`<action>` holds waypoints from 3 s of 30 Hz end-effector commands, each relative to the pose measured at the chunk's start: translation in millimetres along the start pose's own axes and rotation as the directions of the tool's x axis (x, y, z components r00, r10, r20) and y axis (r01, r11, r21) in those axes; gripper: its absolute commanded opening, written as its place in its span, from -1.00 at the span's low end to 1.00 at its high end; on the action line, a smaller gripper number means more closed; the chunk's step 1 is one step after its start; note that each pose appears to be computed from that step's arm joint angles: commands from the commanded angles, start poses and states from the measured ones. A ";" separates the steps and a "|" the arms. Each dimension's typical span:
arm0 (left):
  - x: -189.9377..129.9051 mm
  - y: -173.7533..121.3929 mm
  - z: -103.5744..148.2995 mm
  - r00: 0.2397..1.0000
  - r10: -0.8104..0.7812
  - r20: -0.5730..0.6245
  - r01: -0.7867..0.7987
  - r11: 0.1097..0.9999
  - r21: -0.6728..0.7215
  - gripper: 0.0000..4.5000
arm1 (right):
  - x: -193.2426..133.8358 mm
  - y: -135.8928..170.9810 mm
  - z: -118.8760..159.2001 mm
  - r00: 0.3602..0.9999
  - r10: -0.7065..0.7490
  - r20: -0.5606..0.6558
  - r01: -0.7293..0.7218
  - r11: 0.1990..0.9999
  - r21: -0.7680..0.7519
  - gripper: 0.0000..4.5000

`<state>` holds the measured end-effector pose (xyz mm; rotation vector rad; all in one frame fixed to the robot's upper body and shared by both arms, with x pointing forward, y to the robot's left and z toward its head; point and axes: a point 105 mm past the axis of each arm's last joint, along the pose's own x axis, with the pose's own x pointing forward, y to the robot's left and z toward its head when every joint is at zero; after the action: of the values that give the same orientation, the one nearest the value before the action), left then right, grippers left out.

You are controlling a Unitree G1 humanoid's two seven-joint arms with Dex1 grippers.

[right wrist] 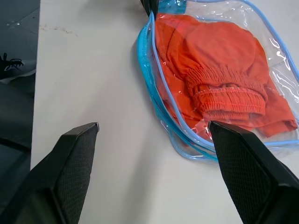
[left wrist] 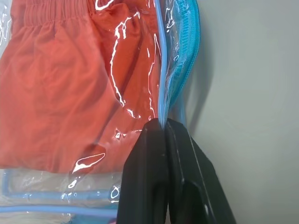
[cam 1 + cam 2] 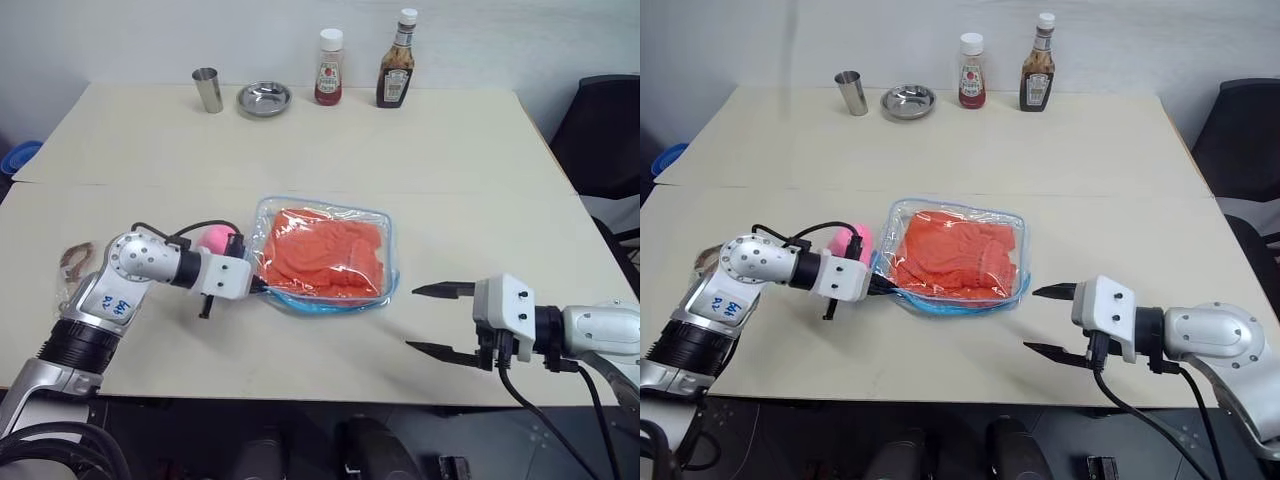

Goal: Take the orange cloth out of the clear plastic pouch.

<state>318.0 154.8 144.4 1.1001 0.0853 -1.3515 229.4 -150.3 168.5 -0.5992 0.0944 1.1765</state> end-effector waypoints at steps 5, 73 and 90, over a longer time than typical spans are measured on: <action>-5.8 40.9 41.3 0.898 0.318 0.304 -0.123 0.844 -0.522 -0.99 | 8.5 -2.4 3.5 1.000 -0.019 0.019 0.019 0.999 -0.039 0.74; 26.8 49.8 31.0 0.866 0.492 0.090 -0.359 0.738 -0.571 -1.00 | 109.7 -19.3 -28.4 0.984 0.128 -0.127 -0.180 0.669 -0.721 -0.99; 10.9 76.0 -30.4 0.781 0.599 -0.178 -0.600 0.638 -0.482 -1.00 | 20.1 14.0 -61.1 0.889 0.327 -0.322 -0.454 0.526 -0.719 -0.99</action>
<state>391.0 126.3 161.9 0.5283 0.0548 -0.7477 236.2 -140.3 99.0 -1.4853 -0.2613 1.6514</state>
